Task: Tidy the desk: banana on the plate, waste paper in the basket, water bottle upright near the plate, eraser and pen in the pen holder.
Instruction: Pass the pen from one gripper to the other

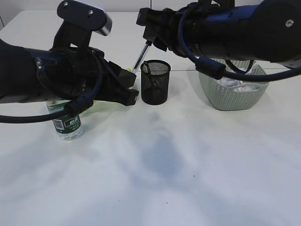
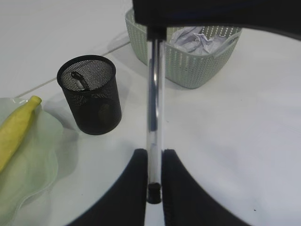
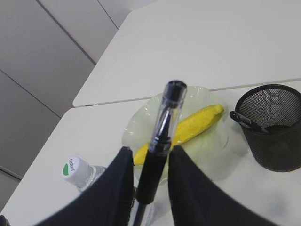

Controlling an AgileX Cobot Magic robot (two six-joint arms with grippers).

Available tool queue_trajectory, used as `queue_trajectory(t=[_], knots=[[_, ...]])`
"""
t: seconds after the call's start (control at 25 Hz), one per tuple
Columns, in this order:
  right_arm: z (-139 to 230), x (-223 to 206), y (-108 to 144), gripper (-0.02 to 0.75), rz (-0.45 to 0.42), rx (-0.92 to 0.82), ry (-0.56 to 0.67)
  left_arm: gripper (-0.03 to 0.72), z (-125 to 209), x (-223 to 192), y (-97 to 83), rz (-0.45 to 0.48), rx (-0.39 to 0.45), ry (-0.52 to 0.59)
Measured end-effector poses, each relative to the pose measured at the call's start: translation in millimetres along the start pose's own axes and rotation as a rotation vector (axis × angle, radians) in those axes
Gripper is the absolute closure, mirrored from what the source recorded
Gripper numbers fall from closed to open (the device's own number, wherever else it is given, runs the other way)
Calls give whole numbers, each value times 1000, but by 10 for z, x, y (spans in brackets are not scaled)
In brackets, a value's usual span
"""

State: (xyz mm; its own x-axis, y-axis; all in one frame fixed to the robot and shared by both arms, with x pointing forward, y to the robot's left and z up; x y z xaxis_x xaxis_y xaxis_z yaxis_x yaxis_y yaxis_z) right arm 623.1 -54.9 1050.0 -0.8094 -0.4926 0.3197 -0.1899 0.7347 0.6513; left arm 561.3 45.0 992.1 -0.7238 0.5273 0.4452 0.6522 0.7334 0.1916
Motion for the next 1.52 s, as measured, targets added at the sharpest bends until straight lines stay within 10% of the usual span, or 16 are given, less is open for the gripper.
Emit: queue_trajectory(t=[1.04,1.52], knots=[[-13,1,35,687,-8,-33,-7,648,6,0,-8,5,4,4],[-13,1,36,687,-9,-16,-7,272,94,6,-118,66,-15,52]])
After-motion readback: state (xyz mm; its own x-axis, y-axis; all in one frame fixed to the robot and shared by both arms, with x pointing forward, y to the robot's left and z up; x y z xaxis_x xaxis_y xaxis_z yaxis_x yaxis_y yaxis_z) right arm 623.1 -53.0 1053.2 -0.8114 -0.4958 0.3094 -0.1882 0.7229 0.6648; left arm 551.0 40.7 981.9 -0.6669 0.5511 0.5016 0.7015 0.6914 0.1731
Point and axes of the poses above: a point on each arm's last joint axis where the gripper is mounted, x pointing back along that axis away from the gripper, y along the wrist's bending axis when the last joint is at zero, z = x × y, the point moved 9 cm from there along -x, pointing out along that axis toward the gripper, and after that the axes turned 13 degrees about -x, right-handed, at the moved point
